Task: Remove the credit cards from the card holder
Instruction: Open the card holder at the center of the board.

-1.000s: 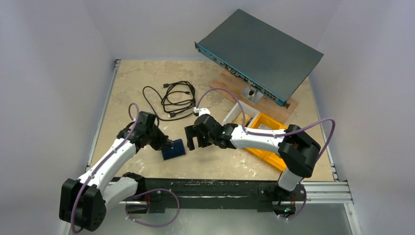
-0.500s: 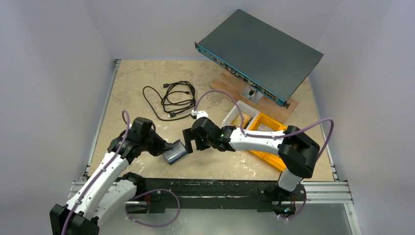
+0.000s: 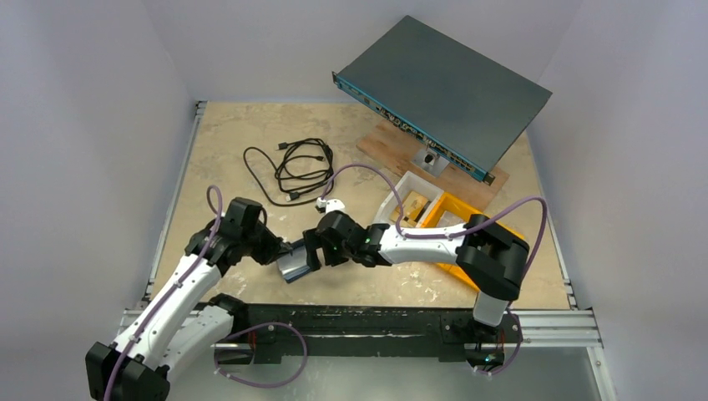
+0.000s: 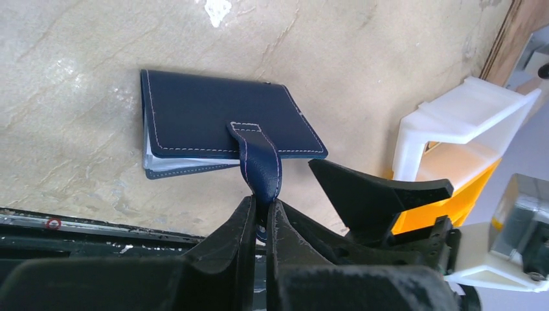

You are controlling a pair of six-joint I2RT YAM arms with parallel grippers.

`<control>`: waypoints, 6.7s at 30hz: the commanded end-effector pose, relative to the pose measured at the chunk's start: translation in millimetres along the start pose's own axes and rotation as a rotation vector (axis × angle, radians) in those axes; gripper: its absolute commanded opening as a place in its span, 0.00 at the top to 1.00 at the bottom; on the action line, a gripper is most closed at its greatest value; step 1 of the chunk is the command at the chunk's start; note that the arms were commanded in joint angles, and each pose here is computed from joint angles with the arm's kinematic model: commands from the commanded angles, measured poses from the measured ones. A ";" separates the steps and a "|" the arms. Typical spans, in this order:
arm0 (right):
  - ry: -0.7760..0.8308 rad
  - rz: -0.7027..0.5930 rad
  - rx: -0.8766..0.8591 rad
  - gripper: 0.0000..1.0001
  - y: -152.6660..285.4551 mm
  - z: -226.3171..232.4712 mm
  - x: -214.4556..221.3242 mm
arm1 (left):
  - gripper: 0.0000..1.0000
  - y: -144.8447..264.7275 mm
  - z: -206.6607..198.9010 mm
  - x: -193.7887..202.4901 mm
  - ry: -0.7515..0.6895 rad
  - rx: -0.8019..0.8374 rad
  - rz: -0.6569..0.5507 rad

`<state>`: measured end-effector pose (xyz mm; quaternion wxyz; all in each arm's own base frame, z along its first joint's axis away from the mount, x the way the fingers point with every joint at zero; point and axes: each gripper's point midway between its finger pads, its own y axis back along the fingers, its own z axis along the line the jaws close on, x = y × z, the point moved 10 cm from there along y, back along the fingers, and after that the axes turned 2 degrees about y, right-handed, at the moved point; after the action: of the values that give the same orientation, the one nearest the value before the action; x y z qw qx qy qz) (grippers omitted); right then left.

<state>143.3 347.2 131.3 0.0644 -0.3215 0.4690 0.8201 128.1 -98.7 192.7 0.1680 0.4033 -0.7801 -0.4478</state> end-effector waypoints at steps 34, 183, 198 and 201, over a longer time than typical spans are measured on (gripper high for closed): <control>-0.127 -0.067 0.098 0.35 -2.8 -24.9 0.1 | 1.00 -72.1 23.1 3.4 0.020 -0.342 -0.038; -0.278 0.076 -0.273 0.50 -24.3 4.4 14.5 | 0.74 -20.9 -29.2 29.6 -0.461 0.136 0.118; -0.281 0.018 -0.284 0.81 -6.4 7.8 3.2 | 0.85 -51.0 -21.8 39.0 -0.402 0.167 0.201; -0.280 -0.005 -0.276 0.81 -1.5 7.1 0.5 | 0.85 -59.0 -23.2 39.7 -0.401 0.155 0.214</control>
<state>139.6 350.3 104.6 0.0632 -0.1842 0.3755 0.9061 137.3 -151.1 156.7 0.0222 0.2329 -0.8589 -0.4555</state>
